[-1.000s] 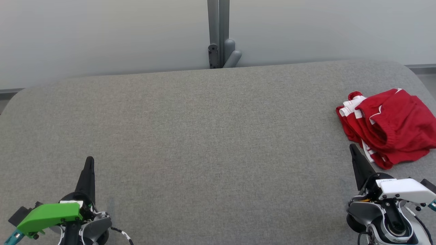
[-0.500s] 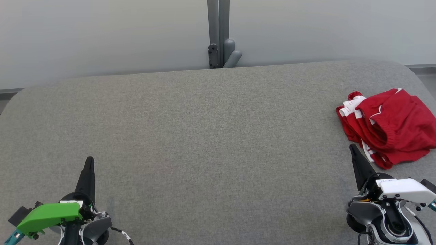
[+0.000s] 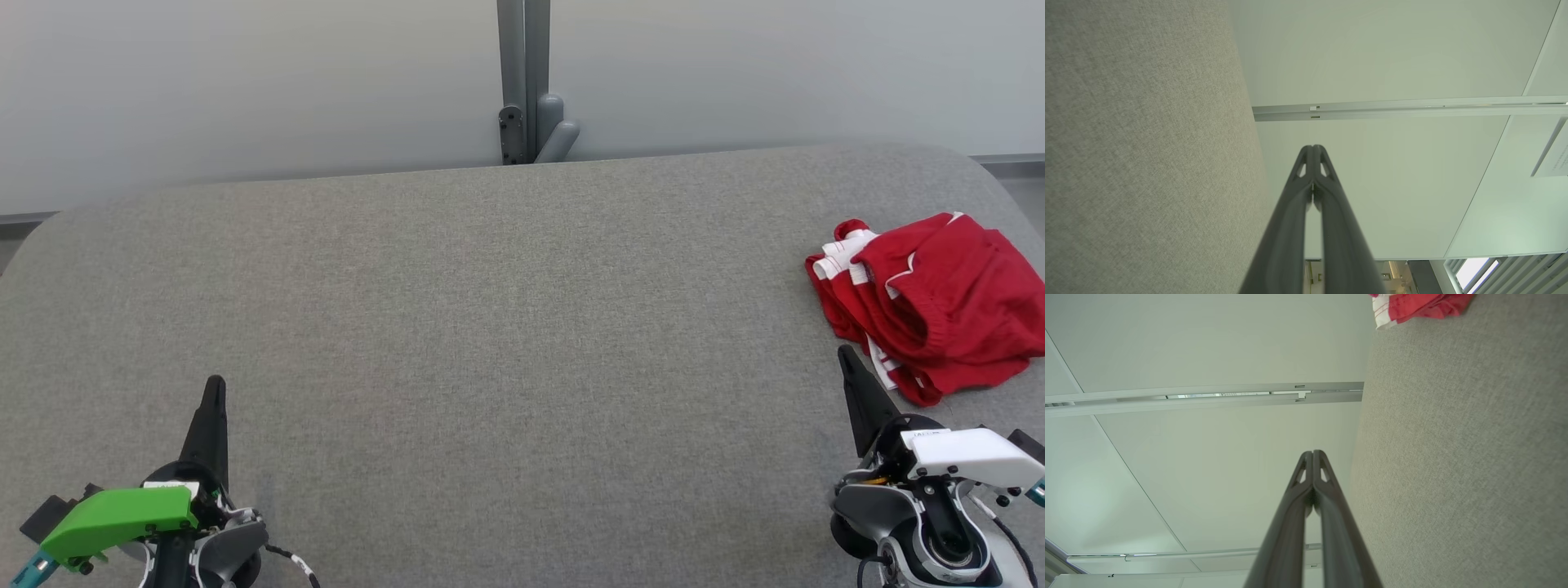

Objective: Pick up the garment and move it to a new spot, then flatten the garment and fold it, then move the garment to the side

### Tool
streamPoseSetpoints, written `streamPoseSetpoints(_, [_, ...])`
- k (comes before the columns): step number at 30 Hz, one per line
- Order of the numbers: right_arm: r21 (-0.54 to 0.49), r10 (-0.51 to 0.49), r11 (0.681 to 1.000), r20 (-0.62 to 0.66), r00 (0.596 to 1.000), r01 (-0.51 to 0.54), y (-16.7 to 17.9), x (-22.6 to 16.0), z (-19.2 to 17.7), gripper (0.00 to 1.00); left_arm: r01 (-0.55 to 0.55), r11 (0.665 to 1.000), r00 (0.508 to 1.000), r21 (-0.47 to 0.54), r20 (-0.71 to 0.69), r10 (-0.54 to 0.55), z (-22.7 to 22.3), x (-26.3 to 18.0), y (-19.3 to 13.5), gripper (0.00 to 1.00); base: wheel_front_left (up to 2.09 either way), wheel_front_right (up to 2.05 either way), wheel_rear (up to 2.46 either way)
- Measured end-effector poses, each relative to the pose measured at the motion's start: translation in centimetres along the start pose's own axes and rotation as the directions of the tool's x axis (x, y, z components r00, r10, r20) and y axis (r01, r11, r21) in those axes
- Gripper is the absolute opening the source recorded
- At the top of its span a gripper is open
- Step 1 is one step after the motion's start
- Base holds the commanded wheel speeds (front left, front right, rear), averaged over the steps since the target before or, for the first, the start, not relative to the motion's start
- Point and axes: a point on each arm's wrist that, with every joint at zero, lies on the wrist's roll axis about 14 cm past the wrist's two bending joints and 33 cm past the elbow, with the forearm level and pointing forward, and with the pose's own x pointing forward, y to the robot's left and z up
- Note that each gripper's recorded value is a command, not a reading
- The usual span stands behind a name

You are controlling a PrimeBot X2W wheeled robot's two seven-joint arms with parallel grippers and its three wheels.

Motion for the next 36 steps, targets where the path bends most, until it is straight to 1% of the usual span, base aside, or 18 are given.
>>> streamPoseSetpoints(36, [0.000, 0.000, 1.000, 0.000, 1.000, 0.000, 0.00, 0.00, 0.00, 0.00, 0.000, 1.000, 1.000, 0.000, 0.000, 0.000, 0.00, 0.00, 0.00, 0.00, 0.00, 0.00, 0.00])
